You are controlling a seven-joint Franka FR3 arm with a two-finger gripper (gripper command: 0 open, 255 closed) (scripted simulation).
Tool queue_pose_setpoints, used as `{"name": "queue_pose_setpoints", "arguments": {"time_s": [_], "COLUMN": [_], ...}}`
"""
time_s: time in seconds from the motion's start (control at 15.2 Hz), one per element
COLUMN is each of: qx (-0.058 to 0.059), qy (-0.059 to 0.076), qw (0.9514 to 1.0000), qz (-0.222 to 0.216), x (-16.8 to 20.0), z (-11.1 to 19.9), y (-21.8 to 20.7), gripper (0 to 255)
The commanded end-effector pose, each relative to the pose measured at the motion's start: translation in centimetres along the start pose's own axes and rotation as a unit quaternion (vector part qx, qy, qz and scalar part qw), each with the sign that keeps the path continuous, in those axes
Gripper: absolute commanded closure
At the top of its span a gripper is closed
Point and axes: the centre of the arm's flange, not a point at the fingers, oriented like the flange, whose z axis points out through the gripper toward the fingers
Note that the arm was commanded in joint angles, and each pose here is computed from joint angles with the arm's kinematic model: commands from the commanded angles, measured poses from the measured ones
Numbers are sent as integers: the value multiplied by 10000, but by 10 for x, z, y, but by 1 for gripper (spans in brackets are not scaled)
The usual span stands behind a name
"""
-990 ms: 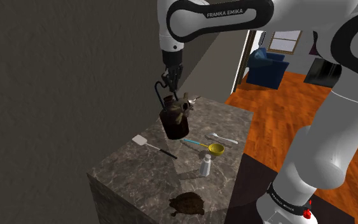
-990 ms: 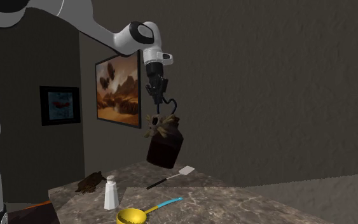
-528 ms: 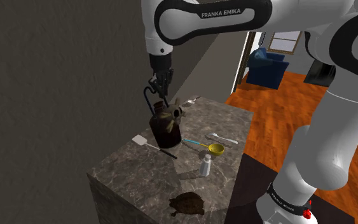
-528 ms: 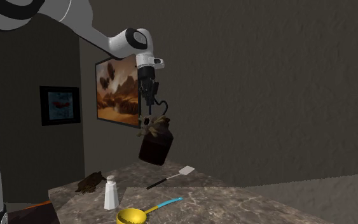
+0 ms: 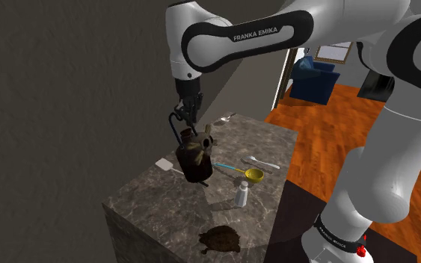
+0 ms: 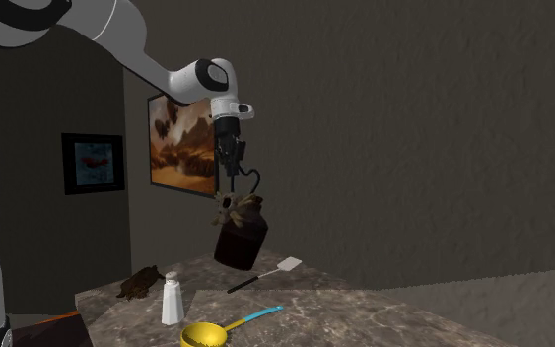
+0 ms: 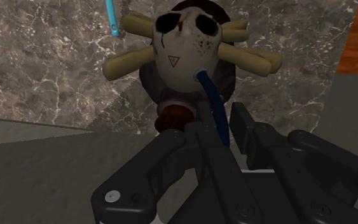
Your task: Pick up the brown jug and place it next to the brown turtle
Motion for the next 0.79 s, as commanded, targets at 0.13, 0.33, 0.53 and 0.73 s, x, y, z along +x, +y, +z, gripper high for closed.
{"name": "queue_pose_setpoints", "arguments": {"time_s": [0.13, 0.33, 0.53, 0.73], "qx": [0, 0, 0, 0], "qy": [23, 23, 23, 23], "qw": [10000, 10000, 10000, 10000], "qz": [3, 3, 3, 3], "x": [1, 1, 2, 2], "z": [19, 35, 50, 65], "y": [-4, -7, -10, -13], "gripper": [255, 255, 255, 255]}}
